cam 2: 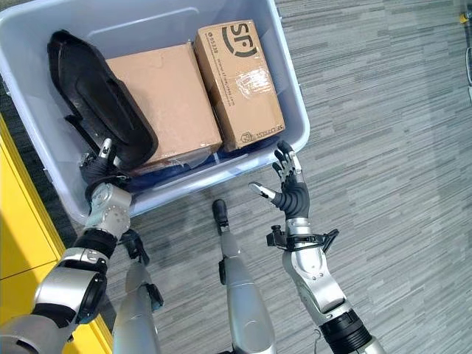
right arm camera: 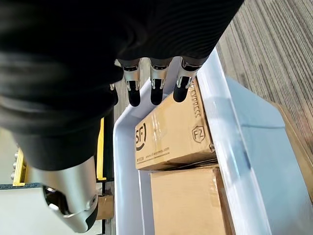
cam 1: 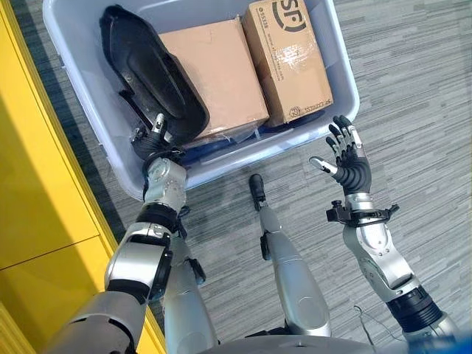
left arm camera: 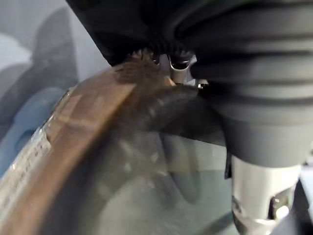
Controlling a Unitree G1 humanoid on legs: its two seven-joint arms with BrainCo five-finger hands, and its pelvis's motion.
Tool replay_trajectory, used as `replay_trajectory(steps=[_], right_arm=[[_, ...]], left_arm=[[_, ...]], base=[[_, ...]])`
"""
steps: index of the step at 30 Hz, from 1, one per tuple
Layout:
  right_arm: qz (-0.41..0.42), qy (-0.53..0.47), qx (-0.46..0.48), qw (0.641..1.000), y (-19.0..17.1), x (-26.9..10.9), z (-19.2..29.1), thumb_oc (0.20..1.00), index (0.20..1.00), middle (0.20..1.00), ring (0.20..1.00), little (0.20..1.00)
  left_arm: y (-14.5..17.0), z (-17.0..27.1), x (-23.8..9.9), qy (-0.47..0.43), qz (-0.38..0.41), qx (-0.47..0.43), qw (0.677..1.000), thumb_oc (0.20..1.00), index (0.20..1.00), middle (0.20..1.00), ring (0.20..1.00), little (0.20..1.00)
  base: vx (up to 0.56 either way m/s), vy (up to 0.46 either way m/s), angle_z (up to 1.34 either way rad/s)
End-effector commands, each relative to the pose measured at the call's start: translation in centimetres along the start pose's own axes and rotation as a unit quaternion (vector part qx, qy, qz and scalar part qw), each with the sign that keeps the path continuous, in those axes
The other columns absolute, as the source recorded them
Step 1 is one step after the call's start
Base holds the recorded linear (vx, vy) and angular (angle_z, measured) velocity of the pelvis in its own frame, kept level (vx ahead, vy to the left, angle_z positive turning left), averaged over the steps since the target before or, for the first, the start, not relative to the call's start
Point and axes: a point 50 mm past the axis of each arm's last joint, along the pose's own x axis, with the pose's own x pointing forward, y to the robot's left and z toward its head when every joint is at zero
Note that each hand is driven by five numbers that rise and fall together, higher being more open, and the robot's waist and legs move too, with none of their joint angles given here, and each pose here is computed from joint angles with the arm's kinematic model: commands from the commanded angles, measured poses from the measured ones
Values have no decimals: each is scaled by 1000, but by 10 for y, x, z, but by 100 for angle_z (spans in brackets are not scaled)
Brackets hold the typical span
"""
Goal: Move parts from the plastic box to the shelf.
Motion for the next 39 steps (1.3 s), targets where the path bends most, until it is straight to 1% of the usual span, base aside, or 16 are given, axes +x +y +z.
replay_trajectory(steps=[1, 2, 3, 4, 5, 6, 7, 11, 17, 20, 22, 26, 28, 34, 37, 39], right_arm=[[10, -66, -6, 998, -14, 9, 28, 1000, 1000, 1000, 1000, 1000], [15, -65, -9, 998, -15, 8, 28, 1000, 1000, 1000, 1000, 1000], [30, -62, -9, 998, -15, 5, 27, 1000, 1000, 1000, 1000, 1000], [30, -62, -8, 998, -15, 6, 27, 1000, 1000, 1000, 1000, 1000], [40, -60, -11, 997, -16, 4, 28, 1000, 1000, 1000, 1000, 1000], [47, -56, -7, 997, -15, 2, 26, 1000, 1000, 1000, 1000, 1000], [51, -54, -3, 997, -15, 1, 26, 1000, 1000, 1000, 1000, 1000], [65, -51, 1, 997, -14, -3, 26, 1000, 1000, 1000, 1000, 1000], [65, -48, 8, 997, -15, -5, 25, 1000, 1000, 1000, 1000, 1000], [56, -45, 9, 997, -16, -4, 22, 1000, 1000, 1000, 1000, 1000], [51, -45, 8, 998, -17, -3, 22, 1000, 1000, 1000, 1000, 1000], [45, -39, 2, 998, -19, -3, 19, 1000, 1000, 1000, 1000, 1000], [38, -34, -4, 999, -23, -3, 18, 1000, 1000, 1000, 1000, 1000], [27, -20, -13, 999, -31, -6, 13, 1000, 1000, 1000, 1000, 1000], [21, -10, -23, 999, -38, -9, 11, 1000, 1000, 1000, 1000, 1000], [17, -4, -25, 1000, -41, -10, 9, 1000, 1000, 1000, 1000, 1000]], left_arm=[[6, 36, 22, -40, -3, 142, 989, 1000, 1000, 1000, 1000, 1000], [10, 38, 25, -44, -3, 197, 979, 1000, 1000, 1000, 1000, 1000], [15, 47, 29, -66, 15, 286, 956, 200, 200, 200, 200, 200], [15, 47, 29, -66, 15, 286, 956, 200, 200, 200, 200, 200], [18, 50, 32, -78, 12, 357, 931, 200, 200, 200, 200, 200], [21, 51, 33, -78, 12, 376, 923, 200, 200, 200, 200, 200], [24, 50, 33, -73, 19, 366, 927, 200, 200, 200, 200, 200], [24, 41, 32, -63, 6, 374, 925, 200, 200, 200, 200, 200], [24, 25, 27, -40, -4, 337, 941, 200, 200, 200, 200, 200], [19, 9, 20, -28, -26, 295, 955, 200, 200, 200, 200, 200], [15, -4, 12, -31, -49, 293, 954, 200, 200, 200, 200, 200], [19, -23, 2, -32, -67, 291, 954, 200, 200, 200, 200, 200], [29, -35, -8, -42, -83, 303, 948, 200, 200, 200, 200, 200], [48, -39, -21, -80, -107, 335, 933, 200, 200, 200, 200, 200], [54, -29, -33, -134, -122, 353, 918, 200, 200, 200, 200, 200], [57, -23, -40, -161, -126, 348, 915, 200, 200, 200, 200, 200]], base=[[0, 0, 0], [0, 0, 0], [0, 0, 0], [-8, 9, -4], [-5, -2, -5], [-6, 1, -3], [0, 0, 0], [-4, -3, -3], [-2, -5, -1], [0, 0, 0], [0, 0, 0], [4, 8, 4], [23, 33, 9], [18, 3, 4], [38, 8, 1], [20, 9, -2]])
